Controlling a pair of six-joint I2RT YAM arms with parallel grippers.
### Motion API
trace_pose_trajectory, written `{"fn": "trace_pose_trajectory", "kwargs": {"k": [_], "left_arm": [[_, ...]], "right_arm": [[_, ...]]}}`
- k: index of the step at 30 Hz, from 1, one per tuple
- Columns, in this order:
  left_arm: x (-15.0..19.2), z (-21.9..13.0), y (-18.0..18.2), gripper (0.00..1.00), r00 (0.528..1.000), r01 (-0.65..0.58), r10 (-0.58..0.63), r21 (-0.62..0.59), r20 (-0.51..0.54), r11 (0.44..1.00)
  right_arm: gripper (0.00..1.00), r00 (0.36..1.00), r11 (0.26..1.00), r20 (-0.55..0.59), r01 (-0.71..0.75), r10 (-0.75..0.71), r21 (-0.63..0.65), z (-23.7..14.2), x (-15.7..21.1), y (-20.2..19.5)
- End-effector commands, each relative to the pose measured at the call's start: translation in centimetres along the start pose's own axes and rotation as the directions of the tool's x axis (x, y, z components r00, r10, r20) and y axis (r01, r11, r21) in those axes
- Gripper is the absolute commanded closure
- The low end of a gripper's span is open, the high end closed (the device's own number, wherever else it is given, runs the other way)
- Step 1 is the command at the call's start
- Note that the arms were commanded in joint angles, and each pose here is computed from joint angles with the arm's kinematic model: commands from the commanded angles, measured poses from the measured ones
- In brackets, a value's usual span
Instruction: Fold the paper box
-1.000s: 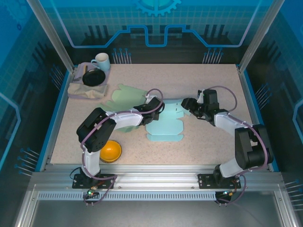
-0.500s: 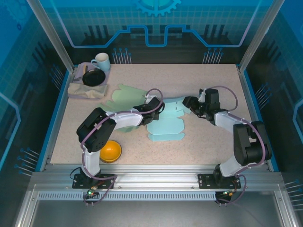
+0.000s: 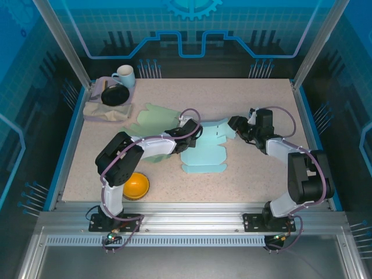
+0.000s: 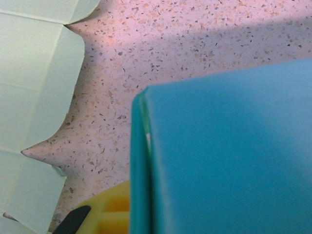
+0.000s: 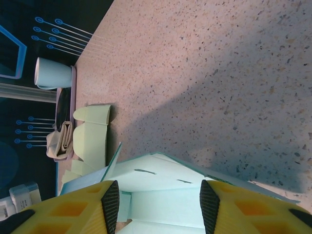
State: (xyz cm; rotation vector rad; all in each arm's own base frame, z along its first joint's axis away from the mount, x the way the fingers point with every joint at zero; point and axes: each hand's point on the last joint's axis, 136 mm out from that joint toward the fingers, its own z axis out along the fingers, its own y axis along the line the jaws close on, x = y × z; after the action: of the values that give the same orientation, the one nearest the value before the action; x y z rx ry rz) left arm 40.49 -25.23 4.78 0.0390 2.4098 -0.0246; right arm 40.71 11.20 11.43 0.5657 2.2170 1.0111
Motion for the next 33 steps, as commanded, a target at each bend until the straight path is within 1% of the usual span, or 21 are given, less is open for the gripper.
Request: {"fn": "trace_pose_trajectory", "kwargs": {"k": [1, 10, 17, 25, 29, 33], "left_arm": [[0.3, 0.1, -0.7, 1.0, 0.999, -0.022, 0.022, 0.02, -0.027, 1.0], [0.2, 0.1, -0.8, 1.0, 0.999, -0.023, 0.024, 0.021, -0.026, 1.0], [0.4, 0.2, -0.8, 1.0, 0.999, -0.021, 0.022, 0.022, -0.029, 1.0], [0.4, 0.2, -0.8, 1.0, 0.999, -0.02, 0.021, 0.023, -0.03, 1.0], [0.3, 0.2, -0.8, 1.0, 0.999, -0.018, 0.019, 0.022, -0.027, 1.0], [0.4, 0.3, -0.8, 1.0, 1.0, -0.016, 0.017, 0.019, -0.027, 1.0]], "right_arm": [[0.5, 0.998, 0.999, 0.064, -0.017, 0.019, -0.033, -0.2, -1.6, 0.5], [0.5, 0.992, 0.995, 0.077, -0.097, 0.1, -0.039, 0.7, -1.9, -0.7], [0.49, 0.981, 0.986, 0.116, -0.148, 0.156, -0.074, 0.9, -2.7, -1.1], [0.48, 0.971, 0.976, 0.125, -0.192, 0.204, -0.105, 1.3, -3.2, -1.6], [0.52, 0.974, 0.974, 0.087, -0.198, 0.208, -0.106, 1.5, -2.8, -1.8], [0.63, 0.986, 0.986, 0.066, -0.148, 0.153, -0.083, 1.2, -1.8, -1.8]]}}
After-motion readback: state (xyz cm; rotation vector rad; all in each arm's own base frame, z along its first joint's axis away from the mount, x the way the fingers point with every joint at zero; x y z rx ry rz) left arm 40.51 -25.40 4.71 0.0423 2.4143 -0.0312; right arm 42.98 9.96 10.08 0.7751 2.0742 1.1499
